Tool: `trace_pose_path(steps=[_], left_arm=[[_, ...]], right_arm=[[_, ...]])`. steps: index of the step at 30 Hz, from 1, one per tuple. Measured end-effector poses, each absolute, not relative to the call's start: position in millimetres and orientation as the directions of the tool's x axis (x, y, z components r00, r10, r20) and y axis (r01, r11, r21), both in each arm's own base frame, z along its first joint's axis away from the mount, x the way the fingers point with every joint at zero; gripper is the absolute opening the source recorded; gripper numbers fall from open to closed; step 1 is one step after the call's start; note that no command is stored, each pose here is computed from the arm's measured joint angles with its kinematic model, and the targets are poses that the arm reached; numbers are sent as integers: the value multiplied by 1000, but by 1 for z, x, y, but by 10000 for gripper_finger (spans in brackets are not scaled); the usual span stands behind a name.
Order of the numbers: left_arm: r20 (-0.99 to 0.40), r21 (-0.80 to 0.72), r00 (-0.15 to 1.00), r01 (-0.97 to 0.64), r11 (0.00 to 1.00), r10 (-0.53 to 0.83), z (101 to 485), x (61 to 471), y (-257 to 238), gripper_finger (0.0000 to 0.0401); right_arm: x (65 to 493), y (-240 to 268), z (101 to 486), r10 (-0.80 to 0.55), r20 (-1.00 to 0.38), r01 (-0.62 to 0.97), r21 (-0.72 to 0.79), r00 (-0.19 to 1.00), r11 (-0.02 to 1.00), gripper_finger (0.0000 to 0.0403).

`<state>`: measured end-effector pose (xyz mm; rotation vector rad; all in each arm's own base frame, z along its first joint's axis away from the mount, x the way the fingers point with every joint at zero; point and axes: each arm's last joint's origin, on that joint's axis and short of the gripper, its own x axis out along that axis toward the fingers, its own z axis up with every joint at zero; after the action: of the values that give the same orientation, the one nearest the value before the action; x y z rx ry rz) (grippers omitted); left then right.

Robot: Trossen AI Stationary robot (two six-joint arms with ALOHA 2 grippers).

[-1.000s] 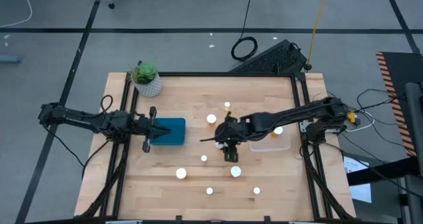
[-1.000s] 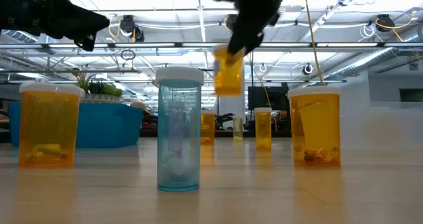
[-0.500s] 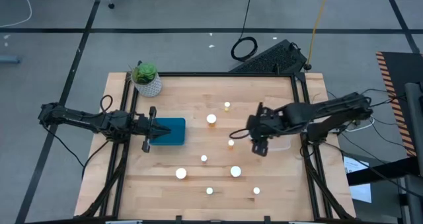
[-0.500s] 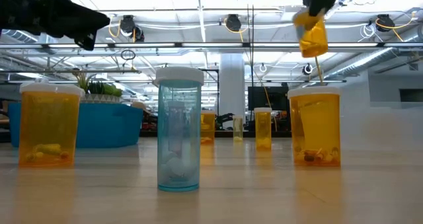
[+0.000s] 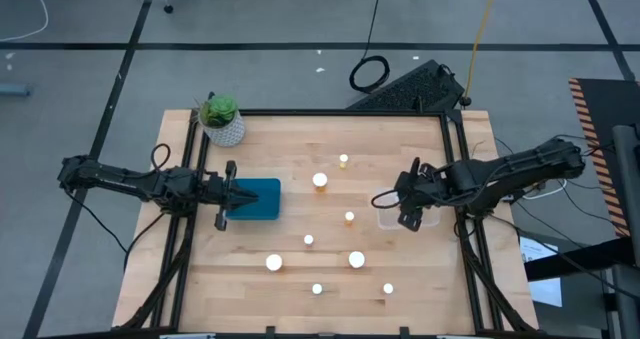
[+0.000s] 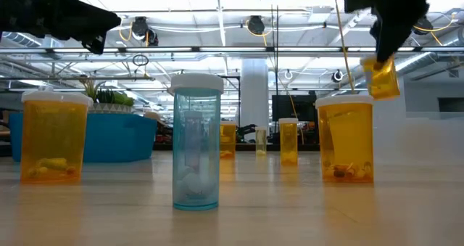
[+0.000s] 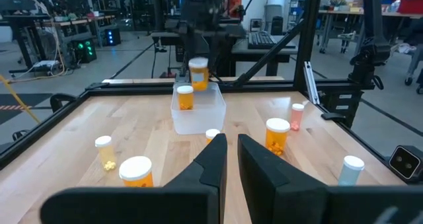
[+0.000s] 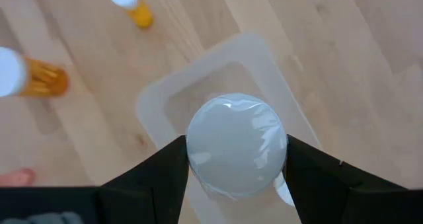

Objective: Pick and place medicine bottles into bin by pill shape (circle, oval)
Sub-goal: Put the large orange pill bottle into the transparent bin

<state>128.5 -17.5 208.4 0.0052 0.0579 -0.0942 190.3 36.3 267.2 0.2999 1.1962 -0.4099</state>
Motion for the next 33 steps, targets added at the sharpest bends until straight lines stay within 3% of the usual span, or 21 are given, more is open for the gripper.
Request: trace_pose_path(steps=[8, 17, 33], left_arm=[[-58, -1, 994, 94, 996, -94, 208, 129, -18, 42], [-58, -2, 994, 94, 996, -94, 208, 129, -18, 42], [-59, 2, 994, 94, 996, -94, 208, 129, -18, 42]], right_arm=[[177, 26, 232, -156, -932, 488, 26, 328, 872, 216], [174, 15, 216, -222, -918, 522, -19, 329, 853, 216], [171, 14, 182, -215, -908, 508, -2, 360, 861, 216]])
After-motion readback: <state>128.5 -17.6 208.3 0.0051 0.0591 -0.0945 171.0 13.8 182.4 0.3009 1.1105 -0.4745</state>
